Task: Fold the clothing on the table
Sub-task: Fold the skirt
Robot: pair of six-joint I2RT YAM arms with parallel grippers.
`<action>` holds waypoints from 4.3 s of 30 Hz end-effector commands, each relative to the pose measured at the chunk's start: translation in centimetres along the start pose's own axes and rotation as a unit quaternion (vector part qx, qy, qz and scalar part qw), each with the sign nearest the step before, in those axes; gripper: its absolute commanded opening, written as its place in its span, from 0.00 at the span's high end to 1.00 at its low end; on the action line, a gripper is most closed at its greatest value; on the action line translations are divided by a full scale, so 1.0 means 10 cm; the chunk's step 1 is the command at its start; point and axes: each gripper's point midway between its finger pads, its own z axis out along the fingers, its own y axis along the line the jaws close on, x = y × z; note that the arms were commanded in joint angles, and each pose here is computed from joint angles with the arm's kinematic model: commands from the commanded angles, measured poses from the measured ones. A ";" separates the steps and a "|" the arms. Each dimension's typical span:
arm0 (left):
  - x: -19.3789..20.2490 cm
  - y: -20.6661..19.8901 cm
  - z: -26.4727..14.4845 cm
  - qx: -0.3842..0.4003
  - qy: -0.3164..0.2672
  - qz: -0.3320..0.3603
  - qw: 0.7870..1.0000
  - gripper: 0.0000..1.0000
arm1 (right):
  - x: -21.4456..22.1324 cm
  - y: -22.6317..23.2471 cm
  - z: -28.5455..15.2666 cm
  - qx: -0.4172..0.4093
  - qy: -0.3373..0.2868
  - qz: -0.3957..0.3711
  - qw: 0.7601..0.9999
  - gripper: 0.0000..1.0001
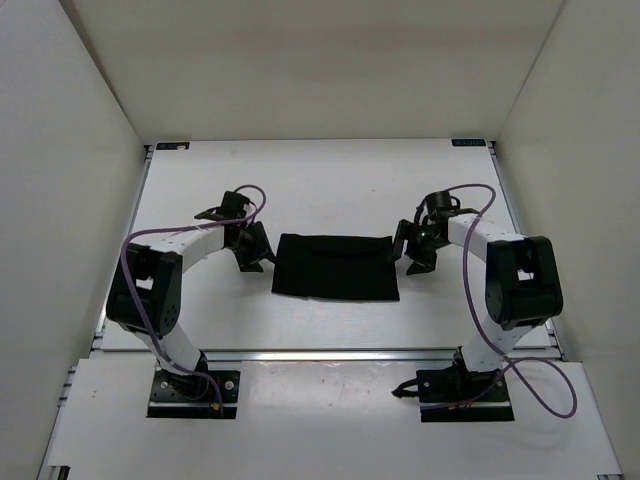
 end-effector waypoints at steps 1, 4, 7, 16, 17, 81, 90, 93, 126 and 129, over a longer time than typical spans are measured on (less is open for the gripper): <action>-0.07 -0.01 0.09 0.000 -0.011 0.016 1.000 0.43 | 0.03 0.08 0.14 -0.014 0.008 -0.025 1.000 0.39; -0.07 -0.01 0.16 -0.007 -0.007 0.020 1.000 0.44 | 0.05 0.10 0.18 -0.016 0.013 -0.025 0.999 0.53; -0.09 0.01 0.22 -0.008 -0.009 0.015 1.000 0.44 | 0.09 0.15 0.21 -0.025 0.022 -0.033 0.999 0.60; 0.00 -0.13 0.33 0.015 -0.004 0.038 0.999 0.95 | -0.12 0.14 -0.12 -0.019 0.011 -0.034 0.999 1.00; 0.02 -0.16 0.34 0.017 -0.002 0.040 0.999 0.99 | -0.20 0.19 -0.20 -0.019 0.002 -0.053 0.998 1.00; -0.09 -0.18 -0.46 0.145 -0.077 -0.101 0.981 0.38 | 0.64 2.55 0.00 -0.191 0.031 -0.180 0.964 0.89; -0.06 -0.34 -0.92 0.174 -0.099 -0.075 0.977 0.37 | 1.06 2.26 0.66 -0.145 0.073 -0.173 0.971 0.74; -0.03 -0.35 -1.01 0.180 -0.110 -0.074 0.975 0.31 | 1.05 2.26 0.76 -0.134 0.071 -0.181 0.972 0.66; 0.57 -0.88 -1.47 0.311 -0.066 0.145 0.937 0.01 | 0.66 1.29 -0.87 -0.162 -0.055 -0.150 0.974 0.01; 0.52 -0.90 -1.51 0.312 -0.074 0.147 0.936 0.01 | 0.67 1.28 -0.85 -0.139 -0.056 -0.169 0.974 0.01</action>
